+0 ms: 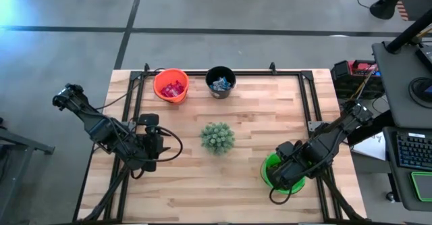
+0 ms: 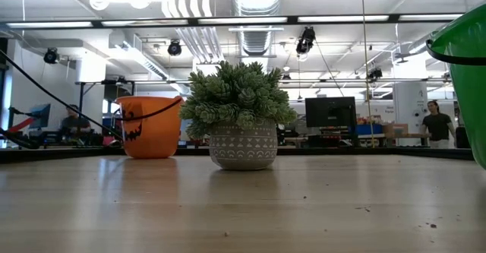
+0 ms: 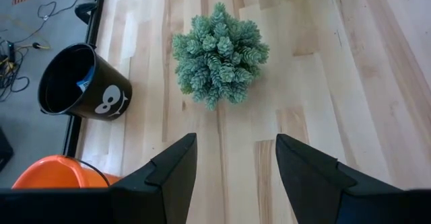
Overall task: Organize candy in baskets
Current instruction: Return to Home Position
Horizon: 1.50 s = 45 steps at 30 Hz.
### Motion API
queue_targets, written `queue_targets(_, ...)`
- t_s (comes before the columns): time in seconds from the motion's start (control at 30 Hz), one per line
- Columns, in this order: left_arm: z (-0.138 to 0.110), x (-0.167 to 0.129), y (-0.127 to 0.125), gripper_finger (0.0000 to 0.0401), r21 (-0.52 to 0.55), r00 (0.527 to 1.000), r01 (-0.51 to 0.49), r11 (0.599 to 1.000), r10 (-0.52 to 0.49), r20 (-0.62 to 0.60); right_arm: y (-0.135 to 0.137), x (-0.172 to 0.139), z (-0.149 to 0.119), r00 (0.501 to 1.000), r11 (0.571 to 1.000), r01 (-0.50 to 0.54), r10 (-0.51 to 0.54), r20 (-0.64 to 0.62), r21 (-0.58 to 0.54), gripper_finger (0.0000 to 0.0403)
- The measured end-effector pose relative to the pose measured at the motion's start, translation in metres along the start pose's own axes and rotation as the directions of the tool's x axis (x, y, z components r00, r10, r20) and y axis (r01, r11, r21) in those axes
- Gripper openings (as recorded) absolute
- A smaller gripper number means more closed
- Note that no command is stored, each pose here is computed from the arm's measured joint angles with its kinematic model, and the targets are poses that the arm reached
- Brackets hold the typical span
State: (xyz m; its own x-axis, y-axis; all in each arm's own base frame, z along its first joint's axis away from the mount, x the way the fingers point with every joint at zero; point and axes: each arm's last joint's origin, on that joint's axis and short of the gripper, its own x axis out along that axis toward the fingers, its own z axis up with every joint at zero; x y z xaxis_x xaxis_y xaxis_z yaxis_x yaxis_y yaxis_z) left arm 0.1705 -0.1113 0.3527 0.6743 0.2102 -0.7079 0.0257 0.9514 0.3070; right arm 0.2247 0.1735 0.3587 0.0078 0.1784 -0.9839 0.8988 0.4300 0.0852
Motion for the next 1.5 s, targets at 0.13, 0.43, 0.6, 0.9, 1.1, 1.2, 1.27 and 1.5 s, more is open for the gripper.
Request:
queue_targets(0.13,0.000,0.000,0.000,0.0185,-0.008,1.000,-0.005,1.000,0.005,0.002,0.000,0.000,0.002,0.998,1.000,-0.012,0.014,0.068,-0.024,0.0149)
queue_targets(0.43,-0.004,-0.014,0.015,0.0185,-0.079,0.997,-0.041,0.996,0.047,0.069,-0.001,-0.007,0.012,0.911,0.985,-0.025,0.094,0.401,-0.173,0.0136)
queue_targets(0.6,-0.011,-0.031,0.031,0.0185,-0.186,0.988,-0.049,0.981,0.075,0.138,-0.013,-0.023,0.017,0.848,0.970,-0.038,0.159,0.506,-0.240,0.0125)
queue_targets(0.9,-0.017,-0.050,0.051,0.0185,-0.363,0.951,-0.093,0.927,0.191,0.245,-0.050,-0.062,0.024,0.726,0.918,-0.032,0.293,0.622,-0.395,0.0120)
queue_targets(1.1,-0.016,-0.054,0.058,0.0185,-0.448,0.885,-0.220,0.866,0.370,0.282,-0.081,-0.088,0.029,0.621,0.865,0.040,0.370,0.691,-0.499,0.0122)
queue_targets(1.2,-0.016,-0.055,0.060,0.0185,-0.485,0.853,-0.265,0.833,0.437,0.284,-0.098,-0.098,0.031,0.604,0.844,0.042,0.405,0.686,-0.535,0.0119)
queue_targets(1.27,-0.016,-0.056,0.061,0.0185,-0.527,0.847,-0.251,0.812,0.448,0.286,-0.109,-0.104,0.032,0.595,0.826,0.047,0.429,0.680,-0.562,0.0118)
queue_targets(1.5,-0.018,-0.059,0.065,0.0185,-0.641,0.836,-0.189,0.744,0.464,0.293,-0.144,-0.121,0.037,0.546,0.774,0.079,0.494,0.677,-0.628,0.0126)
